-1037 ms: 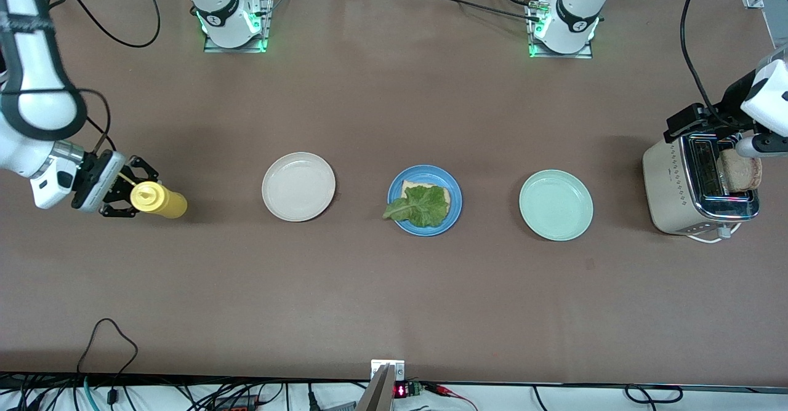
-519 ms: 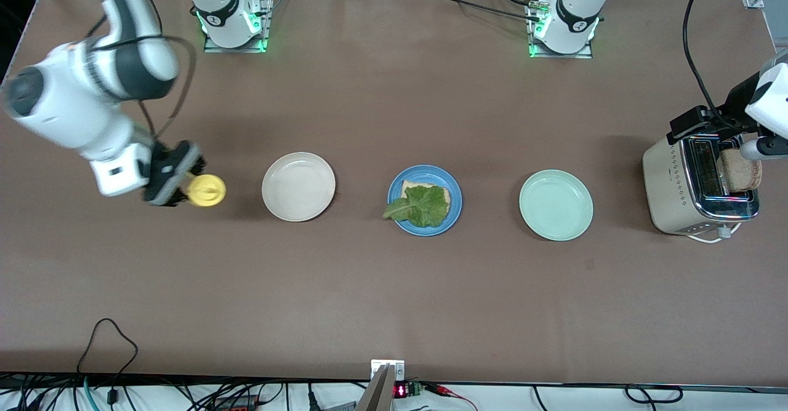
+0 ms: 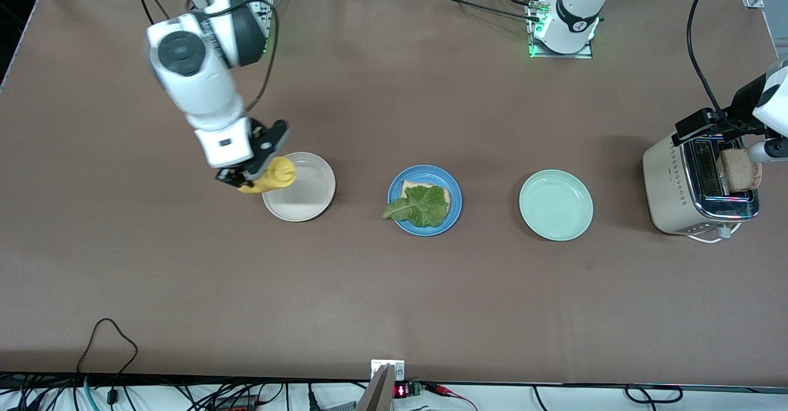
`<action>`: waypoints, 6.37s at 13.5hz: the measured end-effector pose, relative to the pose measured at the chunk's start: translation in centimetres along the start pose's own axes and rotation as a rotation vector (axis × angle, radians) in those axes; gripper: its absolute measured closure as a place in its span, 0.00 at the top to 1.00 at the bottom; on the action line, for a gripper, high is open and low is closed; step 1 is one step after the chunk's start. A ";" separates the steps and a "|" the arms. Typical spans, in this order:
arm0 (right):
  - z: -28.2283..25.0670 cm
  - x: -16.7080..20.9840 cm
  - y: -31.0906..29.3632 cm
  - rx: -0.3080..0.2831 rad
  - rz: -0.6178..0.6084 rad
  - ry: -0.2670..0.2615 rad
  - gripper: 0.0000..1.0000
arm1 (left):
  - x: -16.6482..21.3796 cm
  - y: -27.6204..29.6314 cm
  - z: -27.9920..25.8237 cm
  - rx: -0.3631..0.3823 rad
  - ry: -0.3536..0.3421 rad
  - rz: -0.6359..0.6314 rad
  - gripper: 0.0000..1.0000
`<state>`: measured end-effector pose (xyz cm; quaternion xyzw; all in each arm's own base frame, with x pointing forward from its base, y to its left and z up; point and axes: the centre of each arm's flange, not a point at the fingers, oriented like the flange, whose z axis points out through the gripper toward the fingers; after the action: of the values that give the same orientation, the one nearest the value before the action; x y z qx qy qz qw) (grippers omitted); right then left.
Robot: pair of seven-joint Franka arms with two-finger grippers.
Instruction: Make sandwich in blue plate with both arms
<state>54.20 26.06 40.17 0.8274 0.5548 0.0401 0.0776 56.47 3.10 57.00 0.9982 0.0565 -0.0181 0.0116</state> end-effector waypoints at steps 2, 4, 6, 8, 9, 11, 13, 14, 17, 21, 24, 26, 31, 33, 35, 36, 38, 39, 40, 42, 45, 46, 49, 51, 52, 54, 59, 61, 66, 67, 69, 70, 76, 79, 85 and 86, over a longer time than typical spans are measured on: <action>0.5 2.0 -2.5 0.003 -0.001 -0.037 0.48 | 0.0 -0.1 0.0 0.000 0.000 -0.001 1.00; 0.8 4.3 -4.5 0.001 0.005 -0.076 0.48 | 0.0 -0.2 0.0 0.000 0.000 -0.003 1.00; 1.3 7.6 -7.0 -0.024 0.008 -0.120 0.48 | 0.0 -0.3 0.0 0.000 0.000 -0.006 1.00; 2.7 11.2 -9.5 -0.039 0.018 -0.160 0.48 | 0.0 -0.3 0.1 0.000 -0.005 -0.004 1.00; 3.9 12.8 -10.5 -0.048 0.020 -0.178 0.48 | -0.1 -0.1 0.2 0.000 -0.014 -0.002 1.00; 6.5 15.6 -12.2 -0.072 0.024 -0.206 0.48 | -0.1 0.0 0.4 0.001 -0.025 0.001 1.00; 8.9 17.6 -13.7 -0.086 0.027 -0.222 0.48 | 0.0 0.0 0.8 0.001 -0.031 0.001 1.00; 9.7 18.2 -14.2 -0.088 0.029 -0.227 0.48 | 0.1 0.0 0.9 0.000 -0.034 0.001 1.00; 10.3 18.5 -13.6 -0.094 0.041 -0.228 0.48 | 0.2 0.0 1.2 0.000 -0.039 0.001 1.00; 6.5 15.4 -6.3 -0.083 0.127 -0.191 0.48 | 0.3 -0.1 0.8 0.000 -0.028 -0.001 1.00; 0.7 7.5 2.2 0.042 0.147 -0.105 0.48 | 1.1 -4.1 0.6 -0.004 -0.019 -0.007 1.00; -2.6 -0.4 7.6 0.116 0.144 -0.026 0.48 | 2.0 -11.2 2.9 -0.020 -0.045 0.026 1.00; -1.1 -17.3 15.1 0.261 0.047 0.173 0.48 | 4.5 -22.8 11.2 0.001 -0.089 0.161 1.00; 1.4 -22.2 16.3 0.286 -0.006 0.255 0.48 | 5.2 -23.6 13.8 -0.007 -0.110 0.215 1.00; 4.1 -26.7 16.9 0.289 -0.055 0.322 0.48 | 5.2 -24.8 16.0 -0.025 -0.139 0.219 1.00; 5.6 -28.8 17.1 0.297 -0.068 0.362 0.48 | 5.1 -25.4 16.8 -0.033 -0.149 0.215 1.00; 9.2 -32.8 17.2 0.322 -0.072 0.436 0.48 | 4.9 -26.5 17.9 -0.044 -0.165 0.206 1.00; 11.1 -34.5 17.1 0.333 -0.073 0.473 0.48 | 4.8 -26.8 18.3 -0.049 -0.170 0.202 0.98; 13.0 -35.9 17.0 0.342 -0.074 0.513 0.48 | 4.7 -27.0 18.6 -0.052 -0.176 0.199 0.96; 16.6 -38.1 16.6 0.355 -0.082 0.575 0.48 | 4.6 -27.1 18.9 -0.058 -0.187 0.197 0.72; 20.5 -40.4 15.7 0.376 -0.078 0.621 0.48 | 4.6 -27.0 19.7 -0.068 -0.204 0.198 0.39; 21.4 -40.9 15.5 0.385 -0.069 0.627 0.48 | 4.6 -27.0 19.8 -0.069 -0.207 0.198 0.27; 23.0 -41.0 14.9 0.407 -0.055 0.648 0.45 | 4.7 -26.9 19.5 -0.072 -0.211 0.201 0.15; 23.7 -40.8 14.7 0.414 -0.049 0.655 0.45 | 5.1 -26.6 16.7 -0.067 -0.197 0.206 0.15; 24.0 -40.8 14.7 0.416 -0.047 0.656 0.45 | 5.2 -26.2 13.9 -0.076 -0.195 0.208 0.15; 24.1 -40.7 14.6 0.417 -0.043 0.662 0.59 | 4.6 -24.0 6.3 -0.129 -0.193 0.228 0.15; 23.7 -40.5 15.1 0.404 -0.031 0.680 1.00 | 4.2 -7.3 1.0 -0.317 -0.280 0.293 0.15; 23.6 -40.8 15.2 0.399 -0.026 0.681 1.00 | 5.0 1.8 4.5 -0.404 -0.322 0.276 0.15; 22.6 -43.1 16.0 0.368 -0.026 0.657 1.00 | 3.4 24.9 16.7 -0.537 -0.201 0.223 0.15; 22.1 -43.8 16.3 0.360 -0.038 0.638 1.00 | 2.6 27.9 18.9 -0.557 -0.189 0.208 0.15; 21.4 -45.0 16.5 0.351 -0.054 0.608 1.00 | 1.8 31.2 22.3 -0.596 -0.185 0.192 0.15; 21.2 -45.5 16.5 0.350 -0.057 0.596 1.00 | 1.8 32.1 23.6 -0.608 -0.179 0.186 0.15; 17.6 -48.5 18.5 0.272 -0.066 0.532 1.00 | 0.5 36.5 29.9 -0.641 -0.170 0.171 0.13; 14.3 -49.6 20.1 0.208 -0.076 0.500 1.00 | 0.5 36.4 31.5 -0.642 -0.188 0.161 0.10; 2.4 -50.1 23.2 0.107 0.052 0.361 1.00 | 2.8 32.6 33.7 -0.647 -0.189 0.113 0.33; 0.1 -48.9 23.3 0.109 0.094 0.329 1.00 | 3.3 31.7 34.4 -0.652 -0.189 0.114 0.33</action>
<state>56.86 -27.80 45.09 0.8376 0.5222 0.1483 -0.0612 62.13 -28.84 23.13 0.9374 0.0021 -0.0909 0.3361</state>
